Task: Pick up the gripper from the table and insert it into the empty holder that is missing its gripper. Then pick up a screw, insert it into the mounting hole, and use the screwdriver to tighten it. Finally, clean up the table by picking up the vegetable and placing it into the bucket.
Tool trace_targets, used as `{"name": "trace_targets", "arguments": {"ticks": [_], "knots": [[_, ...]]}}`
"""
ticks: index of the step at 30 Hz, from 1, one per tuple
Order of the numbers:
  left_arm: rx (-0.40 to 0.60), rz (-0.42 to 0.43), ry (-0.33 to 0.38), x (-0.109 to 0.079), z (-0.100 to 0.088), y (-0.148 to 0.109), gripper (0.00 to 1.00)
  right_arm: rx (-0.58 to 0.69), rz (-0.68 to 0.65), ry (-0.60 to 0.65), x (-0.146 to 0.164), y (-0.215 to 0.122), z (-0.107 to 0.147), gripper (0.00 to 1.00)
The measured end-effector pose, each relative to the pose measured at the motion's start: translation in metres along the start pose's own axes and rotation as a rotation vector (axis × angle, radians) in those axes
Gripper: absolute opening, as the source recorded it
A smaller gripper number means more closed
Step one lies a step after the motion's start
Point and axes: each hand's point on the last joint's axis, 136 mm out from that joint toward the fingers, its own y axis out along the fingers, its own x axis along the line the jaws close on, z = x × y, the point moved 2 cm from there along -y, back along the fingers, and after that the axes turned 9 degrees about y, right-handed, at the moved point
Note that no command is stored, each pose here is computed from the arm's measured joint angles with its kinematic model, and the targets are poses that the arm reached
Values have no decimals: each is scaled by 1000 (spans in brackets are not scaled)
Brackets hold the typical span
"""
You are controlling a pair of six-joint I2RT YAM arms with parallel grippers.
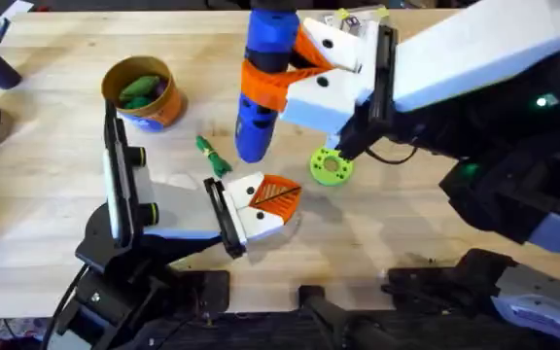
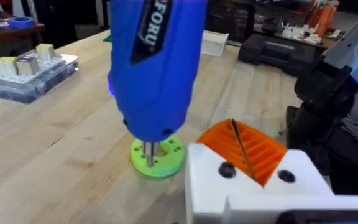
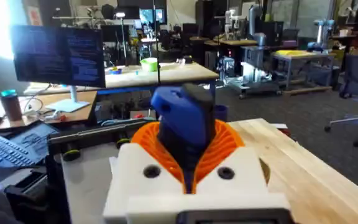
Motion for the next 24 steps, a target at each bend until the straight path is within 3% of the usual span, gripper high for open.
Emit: {"name": "trace_targets", "arguments": {"ticks": [8, 15, 24], "knots": [[0, 0, 0, 0, 0, 0, 18, -92, 22, -40, -1, -1, -21, 37], [0, 0, 0, 0, 0, 0, 20, -60, 24, 44, 0, 0, -23, 38], [0, 0, 0, 0, 0, 0, 18, -127, -82, 42, 30, -5, -66, 38]]}}
